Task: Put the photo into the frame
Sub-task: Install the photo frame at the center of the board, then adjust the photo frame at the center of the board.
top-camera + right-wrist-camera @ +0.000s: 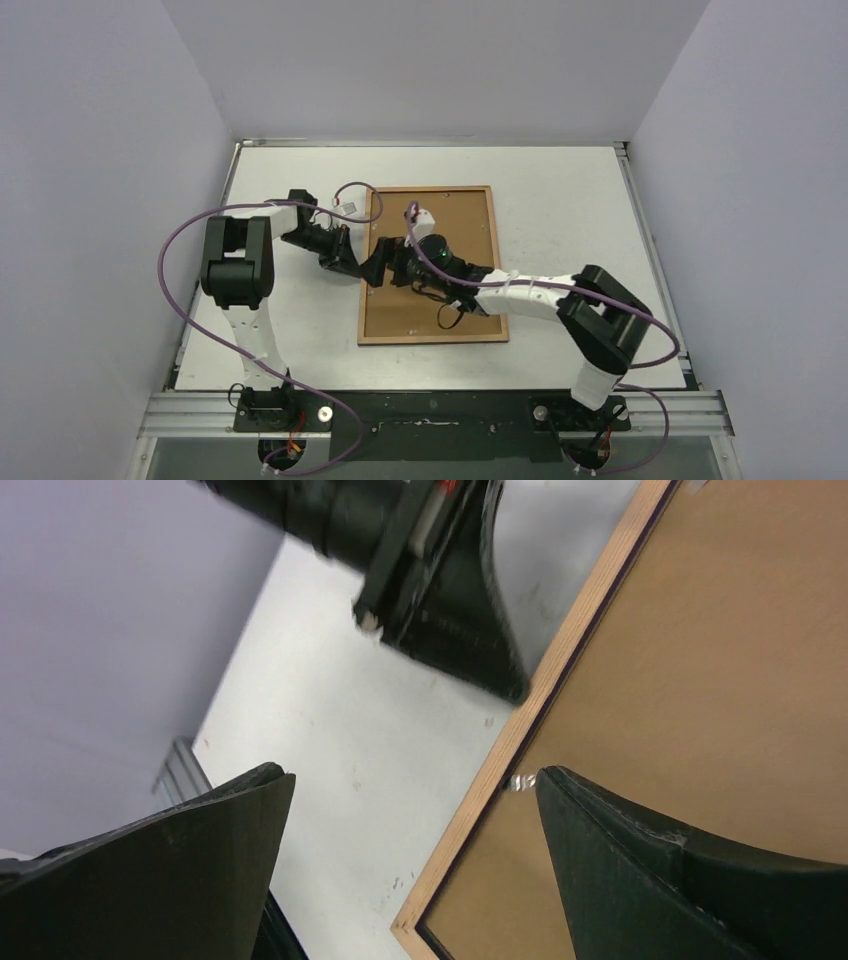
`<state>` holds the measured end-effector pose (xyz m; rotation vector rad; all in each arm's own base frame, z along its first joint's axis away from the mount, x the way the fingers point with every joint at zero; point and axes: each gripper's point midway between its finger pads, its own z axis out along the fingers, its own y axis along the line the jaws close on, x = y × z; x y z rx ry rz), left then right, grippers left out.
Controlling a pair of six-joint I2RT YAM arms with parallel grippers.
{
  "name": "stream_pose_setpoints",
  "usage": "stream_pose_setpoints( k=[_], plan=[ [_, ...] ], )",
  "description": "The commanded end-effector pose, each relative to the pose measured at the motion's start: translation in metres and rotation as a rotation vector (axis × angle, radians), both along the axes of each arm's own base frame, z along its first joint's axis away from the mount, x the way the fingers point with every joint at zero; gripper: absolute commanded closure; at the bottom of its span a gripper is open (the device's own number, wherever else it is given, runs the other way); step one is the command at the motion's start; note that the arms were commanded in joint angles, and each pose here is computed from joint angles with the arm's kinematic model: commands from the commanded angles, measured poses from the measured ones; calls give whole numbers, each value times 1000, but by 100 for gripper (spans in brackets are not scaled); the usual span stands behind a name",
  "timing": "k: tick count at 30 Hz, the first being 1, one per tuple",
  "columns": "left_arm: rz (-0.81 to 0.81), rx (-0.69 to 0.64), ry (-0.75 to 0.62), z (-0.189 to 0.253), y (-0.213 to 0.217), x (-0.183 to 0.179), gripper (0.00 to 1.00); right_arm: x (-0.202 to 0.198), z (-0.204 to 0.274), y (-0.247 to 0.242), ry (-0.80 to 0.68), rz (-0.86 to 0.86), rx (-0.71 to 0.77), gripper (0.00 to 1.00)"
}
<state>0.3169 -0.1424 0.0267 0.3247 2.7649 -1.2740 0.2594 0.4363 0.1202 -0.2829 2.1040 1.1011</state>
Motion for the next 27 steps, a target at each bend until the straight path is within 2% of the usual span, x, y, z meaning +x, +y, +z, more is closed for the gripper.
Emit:
stream_pose_setpoints(
  k=[1, 7, 12, 15, 20, 27],
  plan=[
    [-13, -5, -68, 20, 3, 7, 97, 35, 61, -43, -77, -122, 82, 4],
    [-11, -5, -69, 19, 3, 8, 96, 89, 51, -154, -112, -437, -148, 6],
    [-30, -13, -80, 14, 2, 6, 96, 126, 34, -244, -41, -643, -240, 10],
    [-52, -12, -109, 14, 0, 5, 96, 141, 8, -277, 53, -698, -316, 10],
    [-101, -8, -151, 13, -8, 0, 96, 171, -25, -279, 142, -668, -354, 10],
    [-164, -37, -152, 10, -20, -14, 97, 202, -35, -246, 188, -530, -248, 10]
  ],
)
